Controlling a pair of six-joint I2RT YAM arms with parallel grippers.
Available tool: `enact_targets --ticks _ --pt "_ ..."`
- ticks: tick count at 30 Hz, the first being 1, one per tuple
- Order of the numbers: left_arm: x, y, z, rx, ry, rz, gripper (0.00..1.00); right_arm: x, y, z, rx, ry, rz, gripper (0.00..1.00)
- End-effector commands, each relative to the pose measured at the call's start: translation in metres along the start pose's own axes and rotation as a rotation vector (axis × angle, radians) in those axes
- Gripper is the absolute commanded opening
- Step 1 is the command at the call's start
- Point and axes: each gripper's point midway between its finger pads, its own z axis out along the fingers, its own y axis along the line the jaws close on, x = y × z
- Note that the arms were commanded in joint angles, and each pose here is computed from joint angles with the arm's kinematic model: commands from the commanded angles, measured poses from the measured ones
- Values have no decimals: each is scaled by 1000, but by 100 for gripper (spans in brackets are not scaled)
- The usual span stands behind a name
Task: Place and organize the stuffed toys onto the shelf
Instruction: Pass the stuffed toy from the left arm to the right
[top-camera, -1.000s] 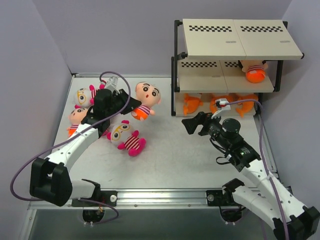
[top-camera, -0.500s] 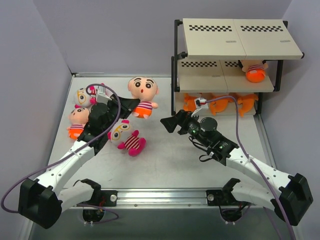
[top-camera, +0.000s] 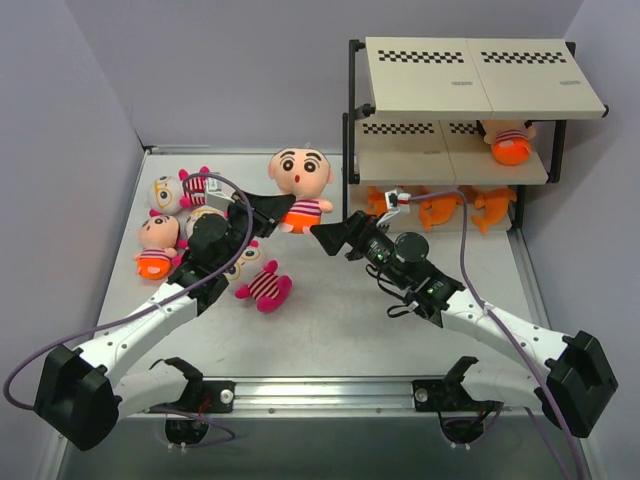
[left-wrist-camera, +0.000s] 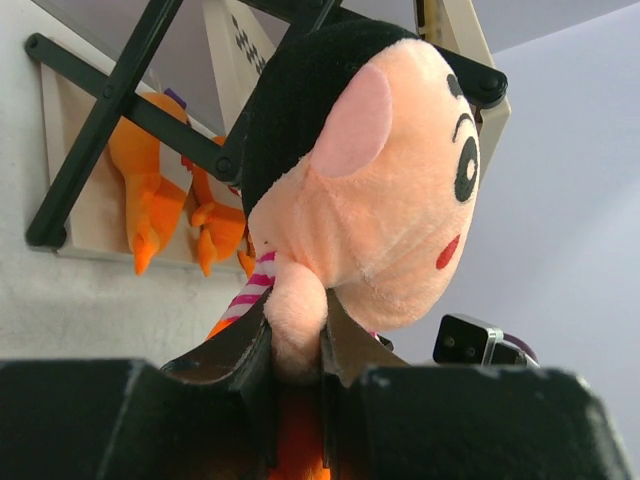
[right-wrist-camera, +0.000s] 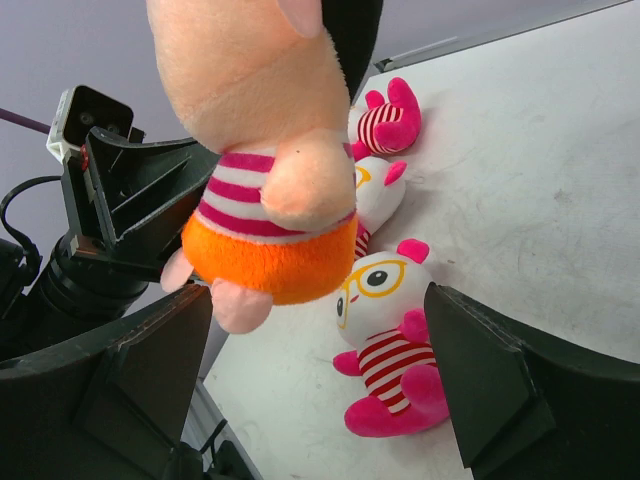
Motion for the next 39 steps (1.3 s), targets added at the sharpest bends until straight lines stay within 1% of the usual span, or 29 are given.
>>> enact_targets --ticks 1,5,8,11,14,15,17,18,19,20,22,23,24,26,29,30,32,33,35,36,39 --pt "-4 -31 2 101 -31 -22 7 -28 37 9 -110 -85 7 90" --pt "2 -35 3 117 -22 -23 8 -28 40 14 -123 -85 -6 89" --pt "6 -35 3 118 -16 -25 8 -30 43 17 -134 -88 -17 86" --pt "11 -34 4 123 -11 -29 8 -28 42 20 -134 -81 -21 80" --pt "15 -34 4 123 1 -26 10 -28 42 19 -137 -85 -30 67" --pt "16 -31 5 118 2 -25 11 -27 42 18 -134 -81 -33 58" --pt "18 -30 4 117 7 -21 16 -27 41 17 -132 -75 -45 48" --pt "19 -28 4 114 8 -20 19 -26 41 16 -129 -70 -52 38" --pt "19 -27 5 111 8 -14 24 -25 39 15 -121 -65 -59 32" --pt "20 -27 5 113 13 -12 27 -27 40 12 -124 -66 -62 22" --pt "21 -27 6 114 14 6 34 -25 35 9 -99 -57 -82 12" --pt "21 -28 6 117 14 15 42 -28 37 4 -101 -62 -89 3" --pt "22 -28 6 120 20 34 45 -26 31 2 -74 -45 -101 0" --pt "24 -26 8 112 31 56 51 -26 26 -3 -51 -38 -120 0" --pt "27 -24 10 110 49 90 57 -25 19 -14 -23 -16 -136 0" --pt "28 -25 10 112 53 104 62 -21 12 -17 0 4 -142 0" --pt "29 -20 11 99 59 119 67 -24 10 -26 14 6 -150 0" --pt "28 -18 11 96 58 135 71 -21 -1 -30 53 29 -162 0" --pt "28 -15 11 87 62 155 75 -27 -5 -40 76 28 -171 0" --pt "27 -14 11 87 63 177 77 -27 -17 -46 116 44 -177 0" --pt "22 -10 8 68 68 228 78 -37 -34 -62 175 54 -181 0"
